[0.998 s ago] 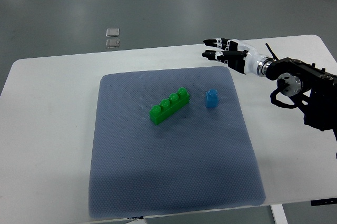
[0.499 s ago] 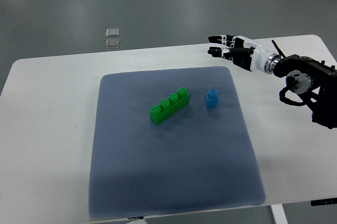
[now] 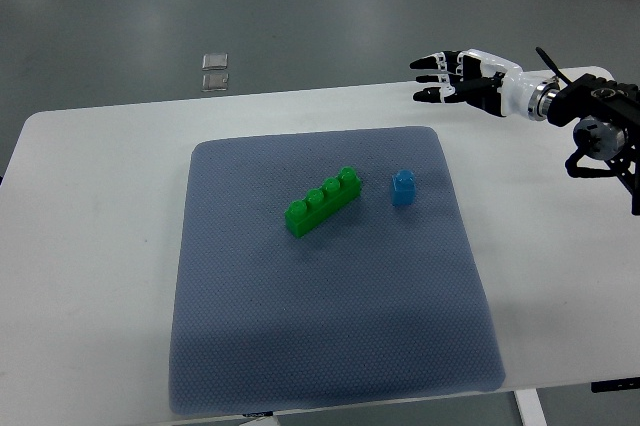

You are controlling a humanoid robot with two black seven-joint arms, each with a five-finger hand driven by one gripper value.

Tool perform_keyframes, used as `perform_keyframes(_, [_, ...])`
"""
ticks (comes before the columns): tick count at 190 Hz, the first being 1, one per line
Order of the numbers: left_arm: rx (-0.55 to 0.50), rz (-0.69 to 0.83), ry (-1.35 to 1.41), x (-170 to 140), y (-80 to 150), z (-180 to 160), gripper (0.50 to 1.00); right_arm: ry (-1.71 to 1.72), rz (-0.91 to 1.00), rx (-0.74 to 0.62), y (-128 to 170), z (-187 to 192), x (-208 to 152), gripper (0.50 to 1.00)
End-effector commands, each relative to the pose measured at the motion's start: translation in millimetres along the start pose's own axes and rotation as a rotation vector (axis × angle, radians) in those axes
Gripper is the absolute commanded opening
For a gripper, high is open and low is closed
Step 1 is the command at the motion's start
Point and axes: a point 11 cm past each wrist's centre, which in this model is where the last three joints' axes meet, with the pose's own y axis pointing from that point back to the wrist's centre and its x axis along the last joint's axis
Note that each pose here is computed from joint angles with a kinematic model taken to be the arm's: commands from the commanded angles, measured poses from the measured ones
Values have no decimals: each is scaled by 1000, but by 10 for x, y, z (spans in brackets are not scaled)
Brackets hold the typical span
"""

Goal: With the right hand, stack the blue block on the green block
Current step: 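Move the right hand down toward the small blue block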

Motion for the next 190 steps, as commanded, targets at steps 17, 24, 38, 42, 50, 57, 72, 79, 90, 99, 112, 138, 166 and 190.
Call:
perform_keyframes(17, [0, 0, 0, 0, 0, 0, 1000, 238, -2, -8, 50, -45, -17, 913])
perform_keyframes(24, [0, 0, 0, 0, 0, 0, 1000, 286, -11, 0, 69, -78, -37, 913])
perform_keyframes(38, [0, 0, 0, 0, 0, 0, 1000, 419, -52, -3, 122, -75, -133, 913])
perform_keyframes(42, [0, 0, 0, 0, 0, 0, 1000, 459, -64, -8, 125, -78, -164, 913])
perform_keyframes(50, [0, 0, 0, 0, 0, 0, 1000, 517, -83, -16, 125, -75, -214, 913])
perform_keyframes(57, [0, 0, 0, 0, 0, 0, 1000, 598, -113, -25, 114, -78, -296, 911])
perform_keyframes(72, [0, 0, 0, 0, 0, 0, 1000, 720, -148, -54, 122, -31, -372, 911])
perform_keyframes(79, [0, 0, 0, 0, 0, 0, 1000, 767, -155, -73, 142, 10, -376, 909])
perform_keyframes(90, [0, 0, 0, 0, 0, 0, 1000, 801, -159, -86, 145, 36, -392, 909])
perform_keyframes(99, [0, 0, 0, 0, 0, 0, 1000, 828, -165, -96, 140, 49, -424, 909])
perform_keyframes(112, [0, 0, 0, 0, 0, 0, 1000, 850, -168, -115, 121, 49, -464, 907])
perform_keyframes(138, [0, 0, 0, 0, 0, 0, 1000, 876, -180, -133, 74, 104, -611, 907])
perform_keyframes(166, [0, 0, 0, 0, 0, 0, 1000, 886, -185, -126, 49, 133, -692, 907])
perform_keyframes(190, [0, 0, 0, 0, 0, 0, 1000, 890, -184, -115, 19, 121, -736, 907])
